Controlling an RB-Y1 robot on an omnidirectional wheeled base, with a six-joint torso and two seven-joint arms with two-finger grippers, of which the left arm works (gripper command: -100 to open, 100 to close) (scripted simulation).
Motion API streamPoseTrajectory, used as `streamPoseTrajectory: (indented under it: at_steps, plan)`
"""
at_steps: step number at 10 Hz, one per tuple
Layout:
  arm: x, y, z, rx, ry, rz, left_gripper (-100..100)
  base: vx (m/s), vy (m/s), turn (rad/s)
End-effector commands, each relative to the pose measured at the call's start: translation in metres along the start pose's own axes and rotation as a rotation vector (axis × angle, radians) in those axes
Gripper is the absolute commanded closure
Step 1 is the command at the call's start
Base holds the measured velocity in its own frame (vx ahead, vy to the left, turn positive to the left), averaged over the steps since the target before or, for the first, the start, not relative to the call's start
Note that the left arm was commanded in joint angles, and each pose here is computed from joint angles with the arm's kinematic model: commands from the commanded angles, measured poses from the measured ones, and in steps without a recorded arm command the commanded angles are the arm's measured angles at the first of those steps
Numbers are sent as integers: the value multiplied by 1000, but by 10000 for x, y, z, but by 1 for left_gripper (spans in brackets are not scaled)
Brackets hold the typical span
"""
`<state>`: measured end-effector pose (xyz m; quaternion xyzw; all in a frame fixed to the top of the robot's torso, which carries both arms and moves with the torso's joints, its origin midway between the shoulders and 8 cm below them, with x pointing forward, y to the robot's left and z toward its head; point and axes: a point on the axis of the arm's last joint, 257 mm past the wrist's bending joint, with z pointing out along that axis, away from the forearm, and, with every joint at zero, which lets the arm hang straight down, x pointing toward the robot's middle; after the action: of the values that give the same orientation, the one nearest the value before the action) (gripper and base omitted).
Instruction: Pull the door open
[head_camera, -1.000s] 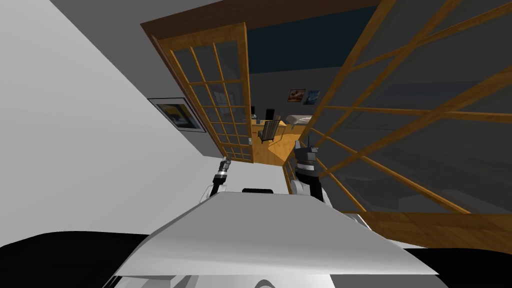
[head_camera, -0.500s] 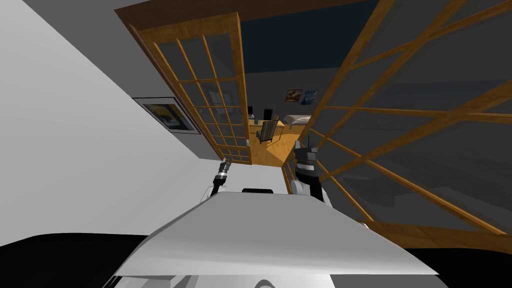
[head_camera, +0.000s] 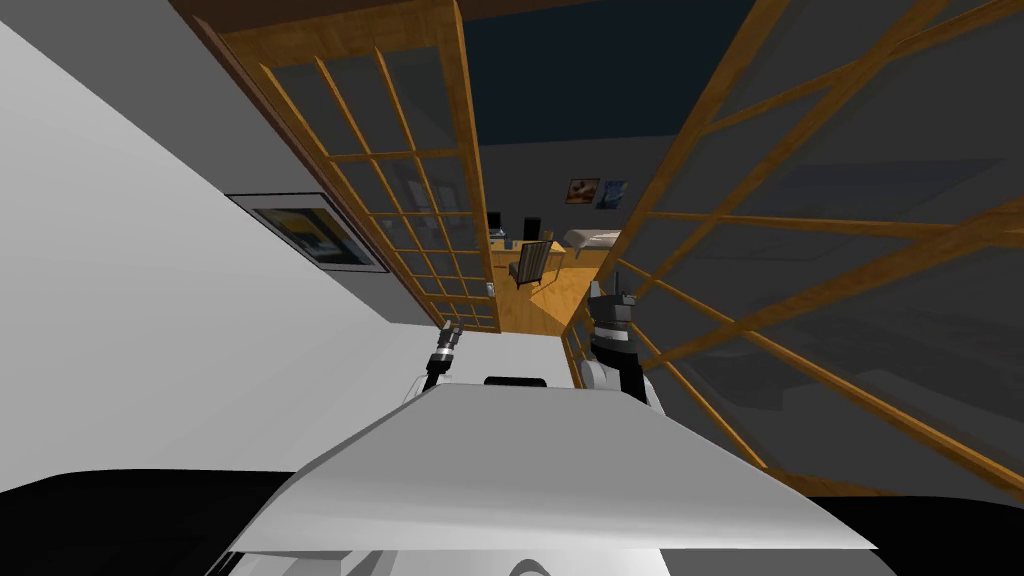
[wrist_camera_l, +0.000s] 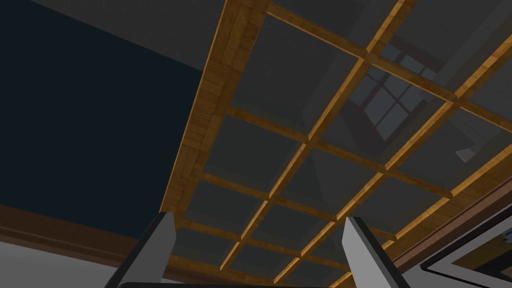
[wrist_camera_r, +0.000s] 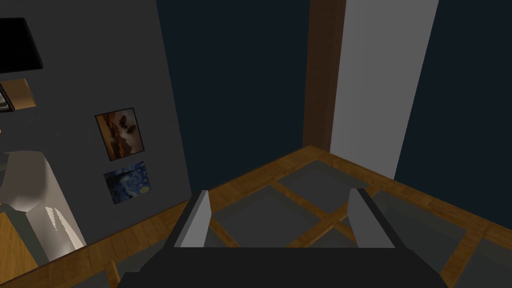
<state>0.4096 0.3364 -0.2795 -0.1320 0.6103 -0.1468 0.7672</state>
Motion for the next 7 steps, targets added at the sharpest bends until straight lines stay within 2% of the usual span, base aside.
streamPoseTrajectory:
  at_steps: [1, 7]
  plan:
    - [65, 48, -23, -9, 13, 35, -100, 109, -23, -67]
    - [307, 232, -135, -39, 63, 146, -100, 109, -11, -55]
